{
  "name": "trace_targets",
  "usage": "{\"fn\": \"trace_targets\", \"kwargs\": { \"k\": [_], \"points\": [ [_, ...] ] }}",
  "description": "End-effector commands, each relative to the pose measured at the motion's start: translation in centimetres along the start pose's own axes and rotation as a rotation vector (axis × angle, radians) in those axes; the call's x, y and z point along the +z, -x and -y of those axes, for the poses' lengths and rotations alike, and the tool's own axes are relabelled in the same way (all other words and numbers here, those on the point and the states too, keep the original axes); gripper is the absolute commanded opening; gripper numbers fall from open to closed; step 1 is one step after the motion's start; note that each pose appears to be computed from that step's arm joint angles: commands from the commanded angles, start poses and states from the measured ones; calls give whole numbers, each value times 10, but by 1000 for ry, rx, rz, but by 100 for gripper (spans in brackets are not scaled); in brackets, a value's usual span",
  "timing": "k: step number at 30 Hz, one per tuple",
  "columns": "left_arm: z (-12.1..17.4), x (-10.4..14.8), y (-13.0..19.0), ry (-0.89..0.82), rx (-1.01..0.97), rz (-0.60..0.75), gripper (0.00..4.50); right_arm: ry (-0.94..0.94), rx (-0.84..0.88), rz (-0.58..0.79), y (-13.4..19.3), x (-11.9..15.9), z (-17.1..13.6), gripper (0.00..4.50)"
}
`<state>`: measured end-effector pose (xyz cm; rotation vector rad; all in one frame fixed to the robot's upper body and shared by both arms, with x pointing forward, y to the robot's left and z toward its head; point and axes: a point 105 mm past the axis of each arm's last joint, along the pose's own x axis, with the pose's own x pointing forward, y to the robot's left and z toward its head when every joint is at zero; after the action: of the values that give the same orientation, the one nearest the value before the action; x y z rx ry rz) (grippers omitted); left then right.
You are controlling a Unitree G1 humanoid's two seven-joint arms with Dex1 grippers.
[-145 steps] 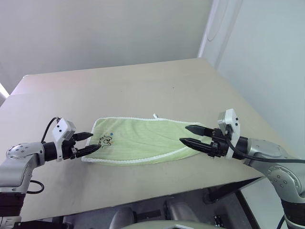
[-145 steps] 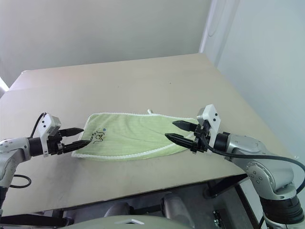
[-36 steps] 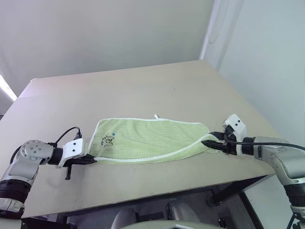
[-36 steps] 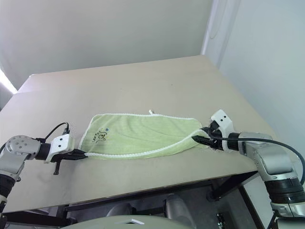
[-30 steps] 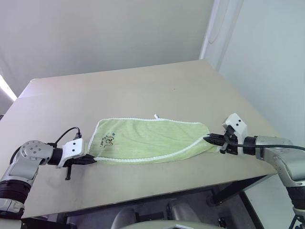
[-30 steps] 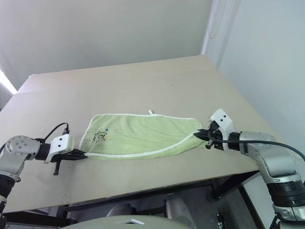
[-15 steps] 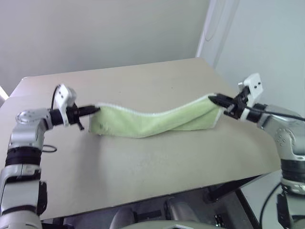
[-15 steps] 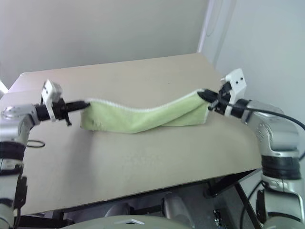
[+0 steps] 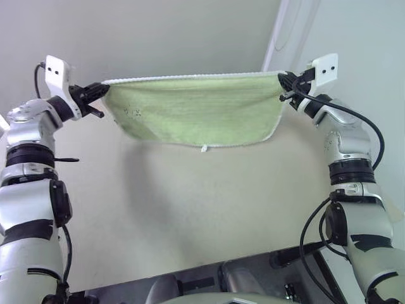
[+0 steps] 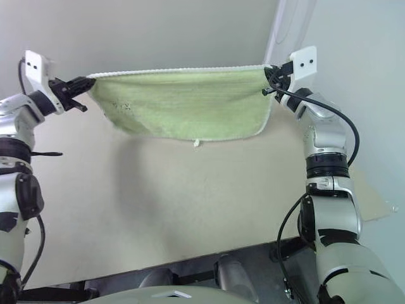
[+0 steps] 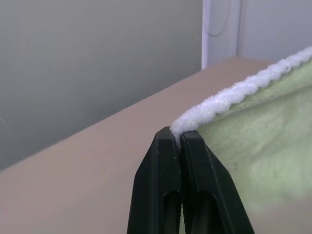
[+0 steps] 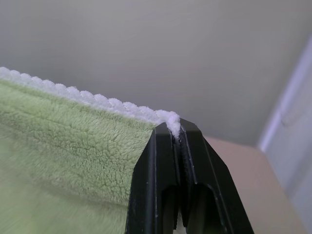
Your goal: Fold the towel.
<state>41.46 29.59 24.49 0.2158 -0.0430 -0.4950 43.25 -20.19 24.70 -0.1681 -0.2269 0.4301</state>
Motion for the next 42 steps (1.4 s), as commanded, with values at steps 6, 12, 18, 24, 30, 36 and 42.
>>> {"fn": "trace_targets", "kwargs": {
  "k": [6,12,18,24,30,36,42],
  "points": [
    [7,-23,72,-133,-185,-172,0,-15,287,-19,64,-7,-39,3],
    [41,-71,121,-79,-268,-350,0,-36,430,-178,107,-39,-76,3],
    [64,-107,151,-54,-299,-478,0,-126,462,-251,133,-48,-91,3],
    [74,-116,185,-13,-292,-555,0,-222,512,-362,179,-58,-111,3],
    [70,-119,180,-14,-279,-558,0,-227,484,-410,185,-73,-109,3],
    [68,-119,140,-6,-273,-466,0,-161,405,-397,159,-83,-91,3],
    [58,-129,106,26,-201,-420,0,-132,340,-394,139,-97,-79,3]
  ]
}}
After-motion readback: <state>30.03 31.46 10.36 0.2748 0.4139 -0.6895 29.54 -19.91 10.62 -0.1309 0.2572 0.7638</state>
